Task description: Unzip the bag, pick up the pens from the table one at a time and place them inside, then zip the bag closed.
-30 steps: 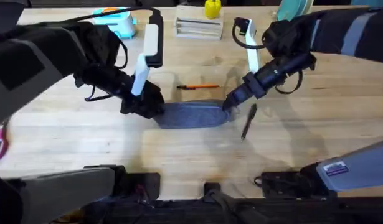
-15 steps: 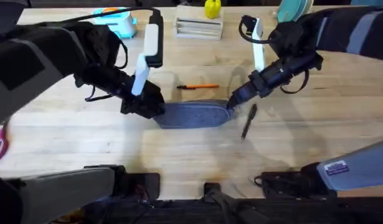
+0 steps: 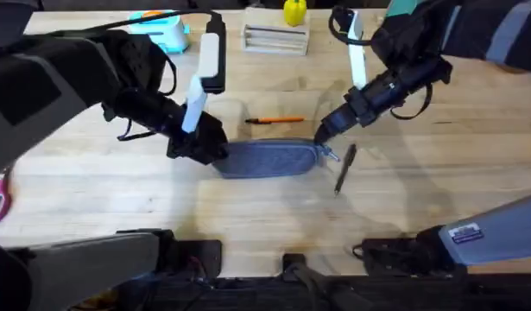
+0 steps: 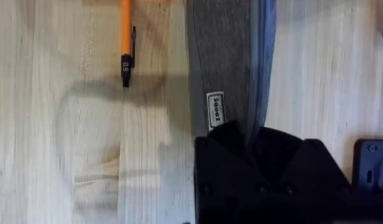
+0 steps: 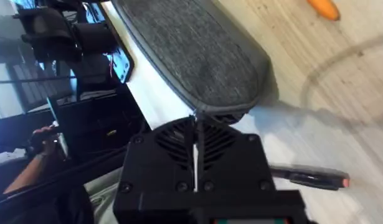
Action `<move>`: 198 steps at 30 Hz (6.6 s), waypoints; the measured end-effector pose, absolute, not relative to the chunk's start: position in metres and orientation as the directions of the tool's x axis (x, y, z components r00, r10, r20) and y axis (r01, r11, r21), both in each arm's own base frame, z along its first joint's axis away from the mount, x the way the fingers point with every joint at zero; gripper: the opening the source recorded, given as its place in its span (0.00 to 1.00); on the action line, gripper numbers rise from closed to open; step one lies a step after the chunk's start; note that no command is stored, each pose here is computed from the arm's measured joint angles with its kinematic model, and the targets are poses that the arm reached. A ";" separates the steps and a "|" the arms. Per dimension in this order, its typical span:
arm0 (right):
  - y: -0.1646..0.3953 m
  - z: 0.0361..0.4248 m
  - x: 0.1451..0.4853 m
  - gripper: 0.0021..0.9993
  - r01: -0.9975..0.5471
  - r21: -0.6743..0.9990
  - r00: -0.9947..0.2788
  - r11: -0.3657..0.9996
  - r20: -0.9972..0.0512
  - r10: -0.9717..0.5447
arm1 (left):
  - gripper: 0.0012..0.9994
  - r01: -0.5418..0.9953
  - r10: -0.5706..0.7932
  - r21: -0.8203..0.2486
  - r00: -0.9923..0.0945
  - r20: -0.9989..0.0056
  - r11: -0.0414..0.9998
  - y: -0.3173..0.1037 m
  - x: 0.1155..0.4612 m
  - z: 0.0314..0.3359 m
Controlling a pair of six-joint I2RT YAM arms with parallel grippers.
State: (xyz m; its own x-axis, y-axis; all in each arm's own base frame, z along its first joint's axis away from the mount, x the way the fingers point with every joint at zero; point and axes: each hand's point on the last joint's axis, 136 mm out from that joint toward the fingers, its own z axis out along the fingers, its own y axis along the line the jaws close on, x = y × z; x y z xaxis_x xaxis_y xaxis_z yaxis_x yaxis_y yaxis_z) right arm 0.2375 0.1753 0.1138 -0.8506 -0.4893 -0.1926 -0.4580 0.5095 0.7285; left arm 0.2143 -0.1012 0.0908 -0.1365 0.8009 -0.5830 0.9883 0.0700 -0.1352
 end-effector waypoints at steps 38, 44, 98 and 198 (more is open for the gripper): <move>0.294 0.141 0.240 0.03 -0.631 0.647 -0.743 0.428 -0.348 -0.571 | 0.04 0.988 0.801 -0.139 -0.138 -0.583 0.070 -0.101 0.214 0.091; 0.308 0.141 0.234 0.03 -0.658 0.624 -0.721 0.421 -0.363 -0.590 | 0.04 0.988 0.801 -0.140 -0.139 -0.582 0.070 -0.101 0.213 0.091; 0.228 0.277 0.288 1.00 -0.754 -0.038 -0.453 0.656 -0.693 -0.561 | 0.55 0.988 0.802 -0.139 -0.137 -0.582 0.068 -0.101 0.213 0.091; 0.296 0.092 0.239 0.03 -0.975 0.141 -0.218 0.174 -0.420 -0.881 | 0.99 0.953 0.780 0.147 -0.123 -0.614 0.266 -0.068 0.185 0.221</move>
